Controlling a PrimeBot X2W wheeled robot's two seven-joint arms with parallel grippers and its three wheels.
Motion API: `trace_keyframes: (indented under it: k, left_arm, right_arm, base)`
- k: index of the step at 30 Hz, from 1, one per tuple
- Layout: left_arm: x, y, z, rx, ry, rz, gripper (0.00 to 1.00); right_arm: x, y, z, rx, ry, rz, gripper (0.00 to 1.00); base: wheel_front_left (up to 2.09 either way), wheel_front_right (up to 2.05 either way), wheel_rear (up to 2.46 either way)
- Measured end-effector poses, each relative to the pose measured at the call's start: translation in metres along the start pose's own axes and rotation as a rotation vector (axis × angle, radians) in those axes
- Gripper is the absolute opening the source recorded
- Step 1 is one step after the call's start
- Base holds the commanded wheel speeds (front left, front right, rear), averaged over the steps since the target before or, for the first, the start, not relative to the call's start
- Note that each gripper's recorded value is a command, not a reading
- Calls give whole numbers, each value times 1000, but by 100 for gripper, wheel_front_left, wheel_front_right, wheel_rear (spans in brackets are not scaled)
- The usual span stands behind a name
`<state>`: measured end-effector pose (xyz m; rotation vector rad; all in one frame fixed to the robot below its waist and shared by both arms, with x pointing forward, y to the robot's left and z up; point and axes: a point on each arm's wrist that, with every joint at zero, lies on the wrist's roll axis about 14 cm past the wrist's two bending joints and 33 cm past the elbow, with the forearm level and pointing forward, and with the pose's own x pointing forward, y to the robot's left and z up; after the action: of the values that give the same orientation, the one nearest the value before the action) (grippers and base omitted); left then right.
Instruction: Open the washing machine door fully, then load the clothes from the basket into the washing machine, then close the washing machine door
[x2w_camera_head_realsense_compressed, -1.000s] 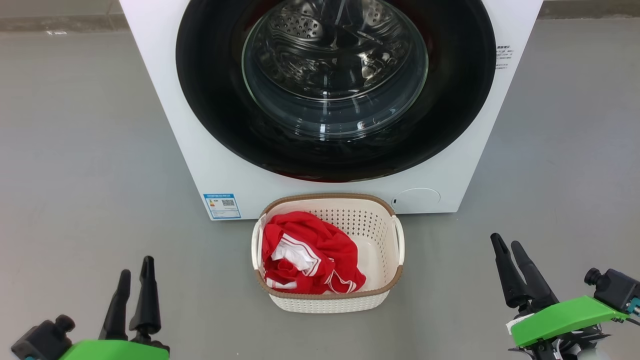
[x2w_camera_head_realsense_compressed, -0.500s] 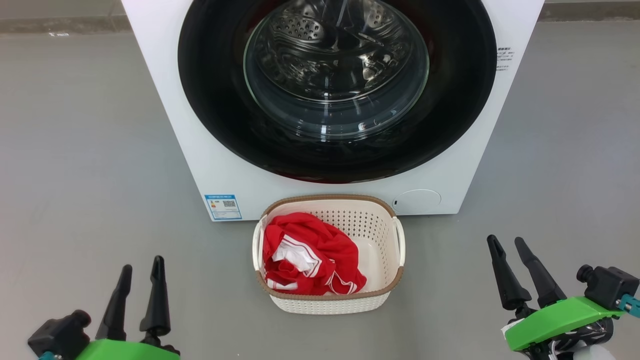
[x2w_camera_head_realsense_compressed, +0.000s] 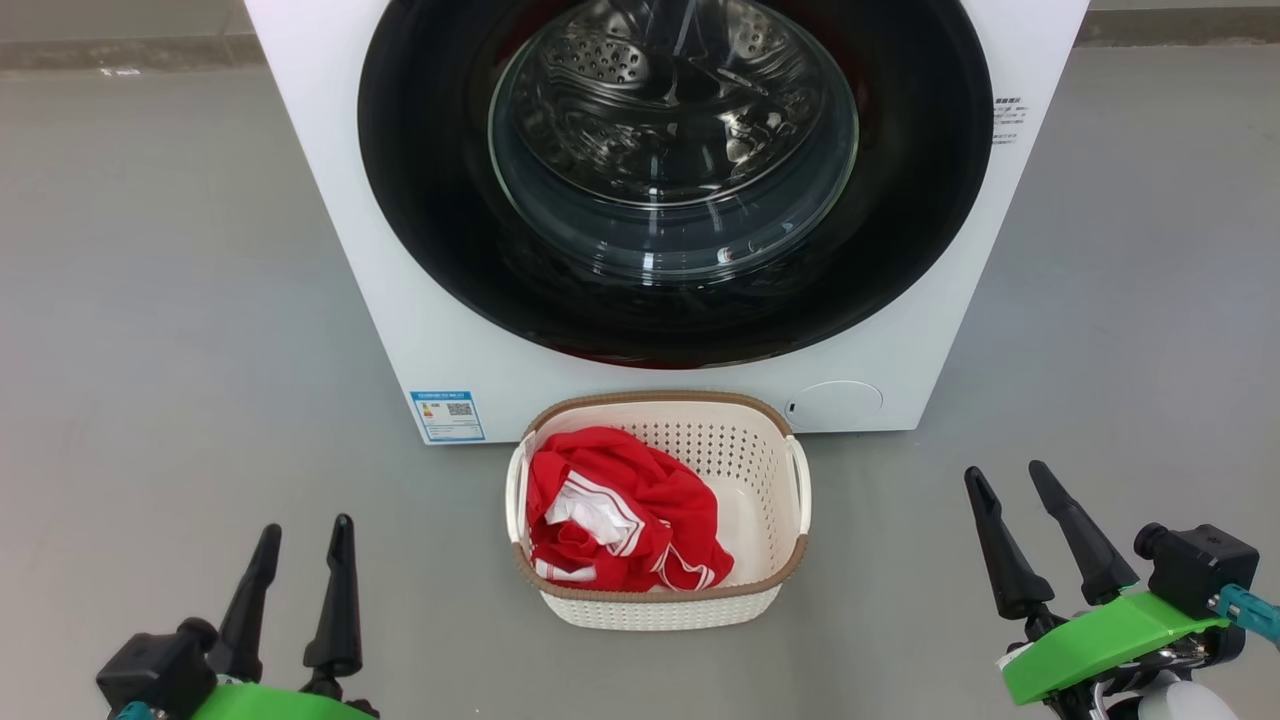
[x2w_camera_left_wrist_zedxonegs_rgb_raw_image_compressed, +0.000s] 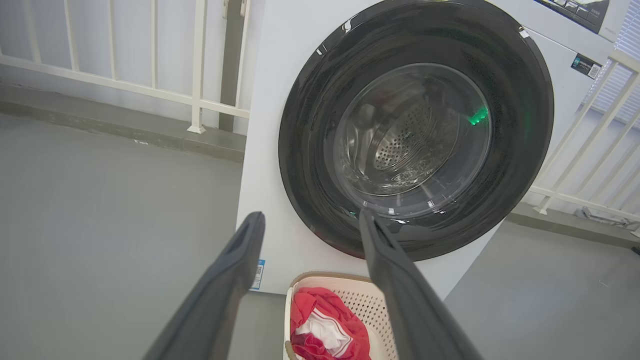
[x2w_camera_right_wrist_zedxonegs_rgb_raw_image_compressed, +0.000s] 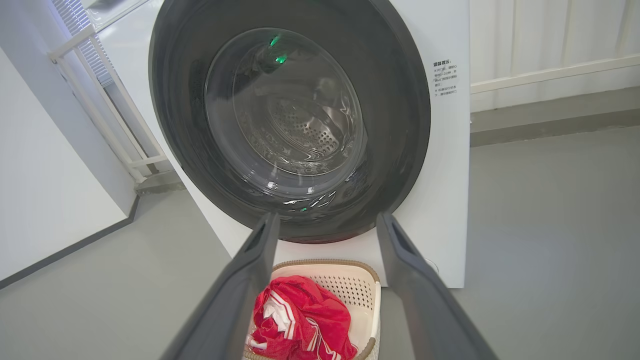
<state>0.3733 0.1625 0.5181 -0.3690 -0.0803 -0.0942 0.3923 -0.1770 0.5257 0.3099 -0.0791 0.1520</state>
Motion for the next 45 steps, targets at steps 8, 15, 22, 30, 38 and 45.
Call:
trace_keyframes:
  k: [8, 15, 22, 30, 38, 45]
  left_arm:
    - [0, -4, 3, 78, -18, -20, 100]
    - [0, -6, 7, 122, -38, -34, 100]
    - [0, -7, 7, 143, -44, -39, 100]
    - [0, -5, 4, 148, -35, -33, 100]
    - [-1, -3, 4, 149, -33, -29, 100]
    - [-1, 0, 1, 149, -24, -21, 100]
  right_arm:
    - [2, 5, 3, -93, -14, 34, 100]
    - [3, 13, 5, -169, -24, 71, 100]
    - [3, 14, 6, -209, -29, 85, 100]
    - [3, 13, 5, -209, -28, 83, 100]
    - [3, 13, 6, -209, -30, 83, 100]
    - [3, 14, 7, -209, -32, 84, 100]
  base:
    - [0, 0, 0]
    - [0, 0, 0]
    - [0, 0, 0]
    - [0, 0, 0]
    - [0, 0, 0]
    - [0, 0, 0]
